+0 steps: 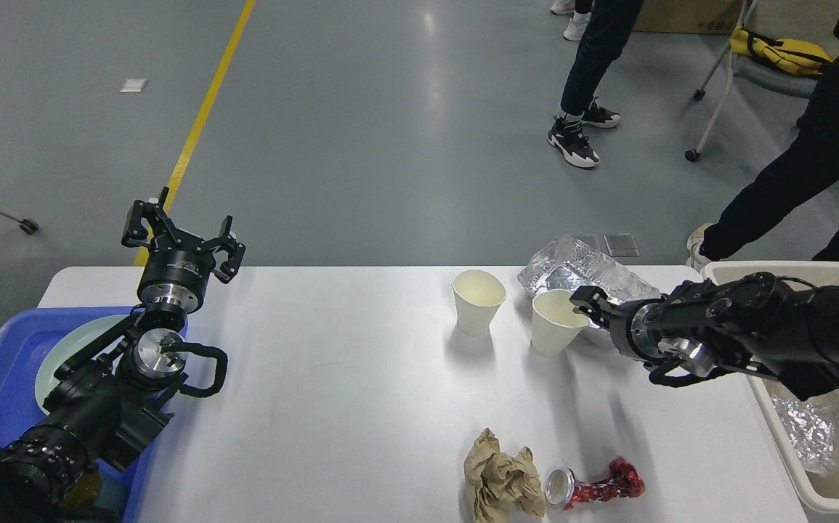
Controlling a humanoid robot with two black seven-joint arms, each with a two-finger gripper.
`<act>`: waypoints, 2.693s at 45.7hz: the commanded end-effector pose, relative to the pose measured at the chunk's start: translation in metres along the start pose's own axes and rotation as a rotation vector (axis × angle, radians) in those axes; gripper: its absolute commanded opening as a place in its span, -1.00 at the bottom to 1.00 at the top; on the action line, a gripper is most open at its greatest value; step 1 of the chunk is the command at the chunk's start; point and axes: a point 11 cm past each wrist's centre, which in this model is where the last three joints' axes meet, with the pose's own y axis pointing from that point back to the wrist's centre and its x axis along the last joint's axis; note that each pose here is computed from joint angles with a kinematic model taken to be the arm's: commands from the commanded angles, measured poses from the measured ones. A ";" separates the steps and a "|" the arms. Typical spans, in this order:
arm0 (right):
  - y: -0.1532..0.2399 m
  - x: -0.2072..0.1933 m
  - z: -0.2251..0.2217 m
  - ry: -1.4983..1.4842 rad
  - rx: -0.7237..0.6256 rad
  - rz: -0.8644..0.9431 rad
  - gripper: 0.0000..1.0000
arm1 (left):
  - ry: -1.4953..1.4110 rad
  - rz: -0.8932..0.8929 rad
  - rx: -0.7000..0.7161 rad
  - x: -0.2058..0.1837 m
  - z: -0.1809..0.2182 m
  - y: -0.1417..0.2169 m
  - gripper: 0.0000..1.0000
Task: Tidy desktop
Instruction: 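Grasp the paper cup with the right gripper and lift it, then carry the paper cup over the beige bin and release it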
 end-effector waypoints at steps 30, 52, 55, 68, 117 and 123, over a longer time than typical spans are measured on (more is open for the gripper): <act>-0.021 -0.021 -0.005 -0.218 -0.006 0.018 -1.00 | 0.000 0.000 0.000 0.000 0.000 0.000 0.95; -0.010 -0.025 0.002 -0.199 -0.017 -0.033 -1.00 | 0.000 0.000 0.000 0.000 0.000 0.000 0.95; -0.002 -0.020 0.004 -0.194 -0.017 -0.043 -1.00 | 0.000 0.000 0.000 0.000 0.000 0.000 0.95; 0.106 0.036 0.000 0.312 0.024 -0.196 -1.00 | 0.000 0.000 0.000 0.000 0.000 0.000 0.95; 0.077 0.182 0.209 0.332 -0.358 0.210 -1.00 | 0.001 0.002 -0.001 0.001 0.000 0.000 0.95; 0.034 0.162 0.259 0.136 -0.375 0.427 -1.00 | -0.001 0.000 -0.001 0.000 0.000 0.000 0.95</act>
